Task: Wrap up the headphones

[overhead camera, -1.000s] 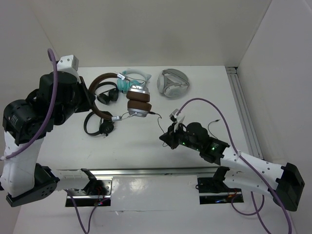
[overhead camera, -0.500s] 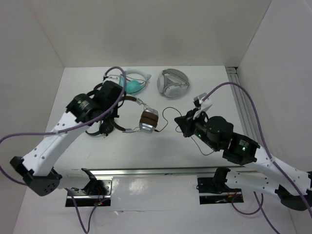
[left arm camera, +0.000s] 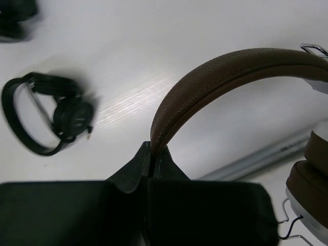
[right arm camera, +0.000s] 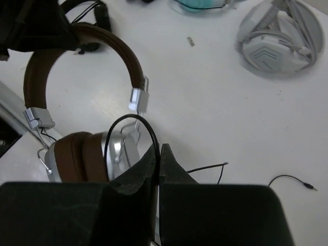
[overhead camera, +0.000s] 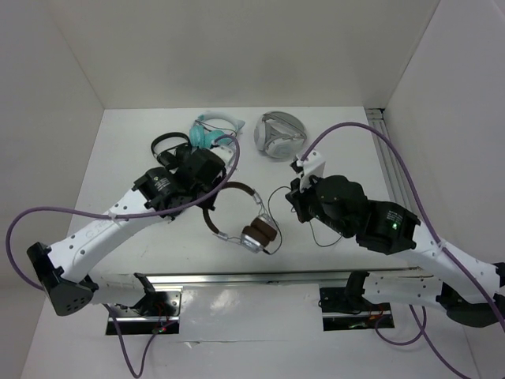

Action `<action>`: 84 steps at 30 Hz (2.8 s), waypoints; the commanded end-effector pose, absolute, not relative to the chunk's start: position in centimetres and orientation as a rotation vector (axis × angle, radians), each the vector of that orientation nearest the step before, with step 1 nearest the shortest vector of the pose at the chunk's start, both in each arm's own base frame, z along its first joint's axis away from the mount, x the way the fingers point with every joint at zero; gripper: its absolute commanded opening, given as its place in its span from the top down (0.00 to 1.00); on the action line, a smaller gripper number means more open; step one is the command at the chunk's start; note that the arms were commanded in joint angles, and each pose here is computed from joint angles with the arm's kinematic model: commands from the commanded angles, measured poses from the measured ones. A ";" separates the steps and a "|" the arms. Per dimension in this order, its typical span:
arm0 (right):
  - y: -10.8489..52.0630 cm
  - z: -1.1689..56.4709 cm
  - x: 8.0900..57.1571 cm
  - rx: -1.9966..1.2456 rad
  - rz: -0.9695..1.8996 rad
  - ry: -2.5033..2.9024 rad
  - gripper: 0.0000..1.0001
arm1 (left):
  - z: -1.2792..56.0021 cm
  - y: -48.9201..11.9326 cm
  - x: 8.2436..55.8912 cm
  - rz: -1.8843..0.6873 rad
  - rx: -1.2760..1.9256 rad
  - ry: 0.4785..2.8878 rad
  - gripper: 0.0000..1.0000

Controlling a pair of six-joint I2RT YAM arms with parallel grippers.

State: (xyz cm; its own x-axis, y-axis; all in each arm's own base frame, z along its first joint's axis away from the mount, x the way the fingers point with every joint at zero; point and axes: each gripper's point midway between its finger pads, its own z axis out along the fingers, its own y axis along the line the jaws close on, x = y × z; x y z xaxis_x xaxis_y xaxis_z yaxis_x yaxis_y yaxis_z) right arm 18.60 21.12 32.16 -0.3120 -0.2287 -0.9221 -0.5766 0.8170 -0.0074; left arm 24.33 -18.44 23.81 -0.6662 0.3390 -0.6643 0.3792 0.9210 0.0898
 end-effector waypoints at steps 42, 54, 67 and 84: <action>29.6 28.9 15.4 -0.782 0.882 1.591 0.80 | 43.4 -21.8 15.9 -0.850 0.359 1.681 1.00; 32.6 22.5 17.1 -0.667 0.992 1.550 0.80 | 45.4 -14.7 17.9 -0.821 -0.237 1.677 1.00; 33.5 13.1 11.8 -0.739 1.063 1.685 0.90 | 45.1 -11.2 20.3 -0.563 -0.557 1.708 1.00; 35.7 13.9 1.2 -0.960 0.652 1.761 1.00 | 33.8 -7.8 29.2 -0.086 -0.738 1.930 1.00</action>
State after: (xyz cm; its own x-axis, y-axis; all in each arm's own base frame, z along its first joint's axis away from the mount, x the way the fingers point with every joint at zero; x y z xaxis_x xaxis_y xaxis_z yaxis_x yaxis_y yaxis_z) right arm 0.70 35.89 12.63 -0.2378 -0.2607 -0.9357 -0.8808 0.4640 0.0945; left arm 27.88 -7.21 33.57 -0.3271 -0.4626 -0.8240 -0.4554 0.8412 -0.2914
